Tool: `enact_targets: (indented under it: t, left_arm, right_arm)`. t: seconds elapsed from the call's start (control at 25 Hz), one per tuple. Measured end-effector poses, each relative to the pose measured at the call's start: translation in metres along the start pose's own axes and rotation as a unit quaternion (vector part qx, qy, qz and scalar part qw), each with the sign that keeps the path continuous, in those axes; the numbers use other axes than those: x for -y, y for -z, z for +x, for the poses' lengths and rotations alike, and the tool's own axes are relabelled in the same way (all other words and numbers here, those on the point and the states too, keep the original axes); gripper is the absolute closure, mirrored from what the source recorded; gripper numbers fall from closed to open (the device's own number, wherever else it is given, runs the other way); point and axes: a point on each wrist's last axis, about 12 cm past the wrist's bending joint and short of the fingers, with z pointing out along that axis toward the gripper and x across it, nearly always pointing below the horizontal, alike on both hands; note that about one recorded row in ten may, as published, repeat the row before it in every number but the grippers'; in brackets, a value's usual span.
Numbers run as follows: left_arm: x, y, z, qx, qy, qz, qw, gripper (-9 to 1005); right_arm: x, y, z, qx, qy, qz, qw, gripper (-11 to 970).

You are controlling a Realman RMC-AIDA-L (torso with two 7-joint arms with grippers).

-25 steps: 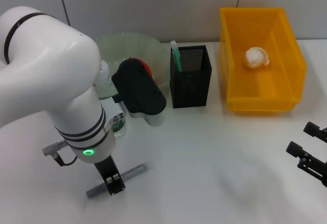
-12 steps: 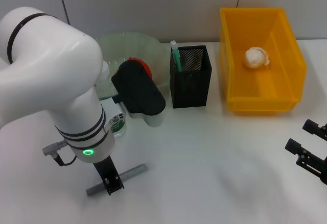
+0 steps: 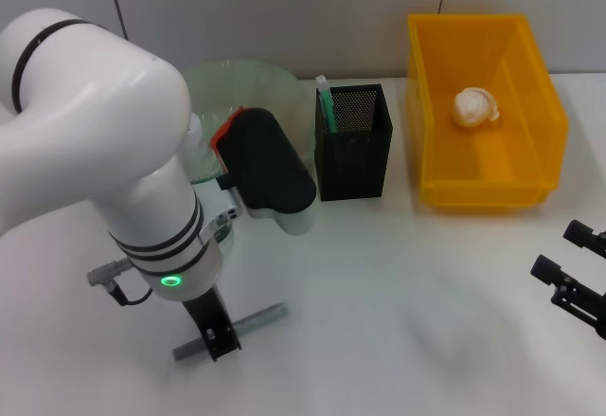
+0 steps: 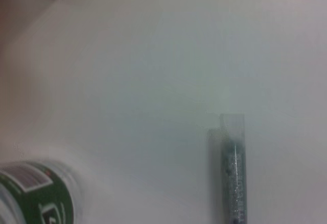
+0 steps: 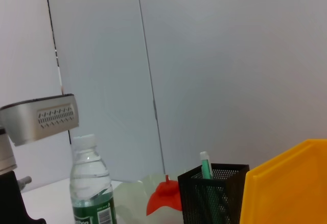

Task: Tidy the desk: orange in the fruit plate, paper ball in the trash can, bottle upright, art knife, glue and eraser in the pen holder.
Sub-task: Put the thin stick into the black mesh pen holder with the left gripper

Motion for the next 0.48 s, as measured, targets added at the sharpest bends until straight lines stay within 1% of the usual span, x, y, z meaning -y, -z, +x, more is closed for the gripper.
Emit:
enact_targets:
  t: [0.04, 0.08, 0.2, 0.28, 0.32, 0.4, 0.48]
  left_arm:
    - [0.0, 0.0, 0.0, 0.0, 0.0, 0.0, 1.0, 842]
    - [0.002, 0.005, -0.003, 0.015, -0.004, -0.004, 1.0, 842]
    - [0.003, 0.01, -0.006, 0.031, -0.006, -0.007, 0.999, 842]
    - [0.007, 0.019, -0.01, 0.07, -0.008, -0.003, 0.998, 843]
    - [0.007, 0.019, -0.01, 0.07, -0.008, -0.003, 0.998, 844]
    - [0.008, 0.029, -0.012, 0.104, -0.006, 0.006, 0.995, 846]
    - [0.01, 0.046, -0.016, 0.152, -0.005, 0.016, 0.988, 847]
  right_arm:
    - [0.0, 0.0, 0.0, 0.0, 0.0, 0.0, 1.0, 266]
    - [0.0, 0.0, 0.0, 0.0, 0.0, 0.001, 1.0, 266]
    - [0.0, 0.001, 0.0, 0.001, 0.0, 0.002, 1.0, 266]
    - [0.001, 0.002, 0.0, 0.002, 0.0, 0.006, 1.0, 266]
    - [0.001, 0.002, 0.0, 0.002, 0.0, 0.006, 1.0, 266]
    - [0.001, 0.003, 0.0, 0.002, -0.001, 0.008, 1.0, 266]
    - [0.001, 0.003, 0.0, 0.002, -0.001, 0.008, 1.0, 266]
